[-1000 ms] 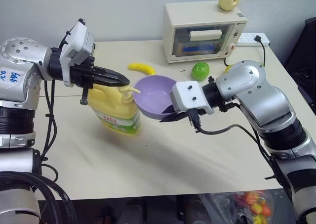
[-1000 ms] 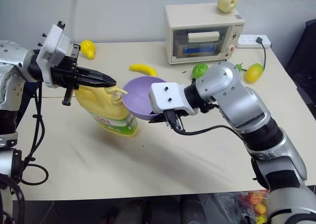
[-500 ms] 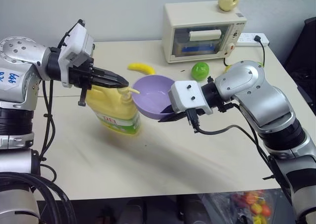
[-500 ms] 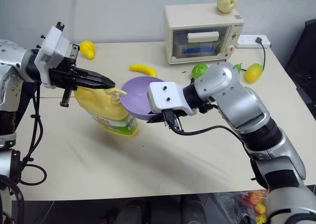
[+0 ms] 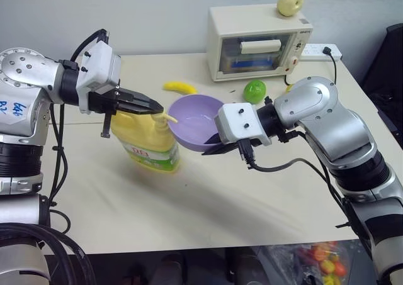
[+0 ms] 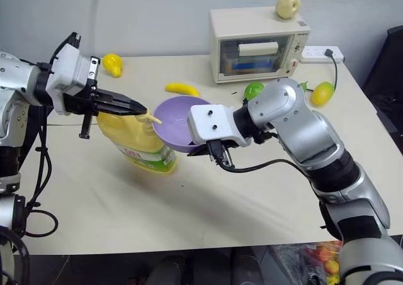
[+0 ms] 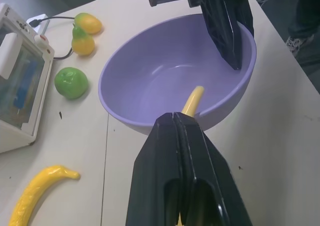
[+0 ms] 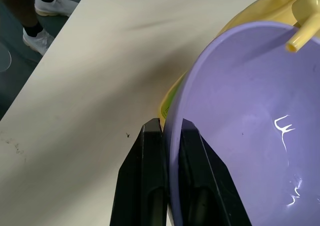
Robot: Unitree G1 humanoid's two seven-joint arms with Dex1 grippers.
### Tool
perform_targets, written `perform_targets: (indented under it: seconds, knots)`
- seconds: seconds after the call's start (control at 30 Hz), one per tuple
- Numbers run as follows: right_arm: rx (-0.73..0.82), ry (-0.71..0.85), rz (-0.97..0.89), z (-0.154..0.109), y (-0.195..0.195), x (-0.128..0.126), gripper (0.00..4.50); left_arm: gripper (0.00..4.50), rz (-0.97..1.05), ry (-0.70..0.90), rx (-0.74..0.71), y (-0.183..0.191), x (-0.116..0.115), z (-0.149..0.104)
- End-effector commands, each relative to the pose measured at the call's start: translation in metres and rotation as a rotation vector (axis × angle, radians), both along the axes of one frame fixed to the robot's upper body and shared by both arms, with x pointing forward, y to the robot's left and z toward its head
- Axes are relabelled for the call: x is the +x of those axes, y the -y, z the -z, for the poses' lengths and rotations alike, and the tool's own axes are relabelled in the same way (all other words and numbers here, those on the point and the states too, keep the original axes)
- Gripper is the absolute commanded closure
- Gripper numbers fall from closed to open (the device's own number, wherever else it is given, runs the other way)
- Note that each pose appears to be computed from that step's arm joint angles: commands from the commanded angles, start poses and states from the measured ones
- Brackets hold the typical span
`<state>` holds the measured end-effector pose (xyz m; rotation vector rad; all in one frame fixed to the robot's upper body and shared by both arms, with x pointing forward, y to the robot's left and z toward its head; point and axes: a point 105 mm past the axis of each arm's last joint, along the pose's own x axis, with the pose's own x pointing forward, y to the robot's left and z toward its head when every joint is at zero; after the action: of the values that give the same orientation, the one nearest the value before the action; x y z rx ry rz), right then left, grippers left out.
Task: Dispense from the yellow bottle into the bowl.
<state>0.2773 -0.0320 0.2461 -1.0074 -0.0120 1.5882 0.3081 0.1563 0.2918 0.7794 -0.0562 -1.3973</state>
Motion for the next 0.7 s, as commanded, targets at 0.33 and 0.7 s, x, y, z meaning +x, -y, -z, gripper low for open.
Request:
perform_targets:
  seconds: [0.33, 0.7]
  knots:
    - [0.001, 0.039, -0.050, -0.005, -0.004, -0.008, 4.50, 4.47, -0.051, -0.155, 0.143, -0.007, 0.005, 0.061]
    - [-0.001, 0.037, -0.052, -0.003, -0.005, -0.006, 4.50, 4.47, -0.093, -0.175, 0.152, -0.012, 0.011, 0.076]
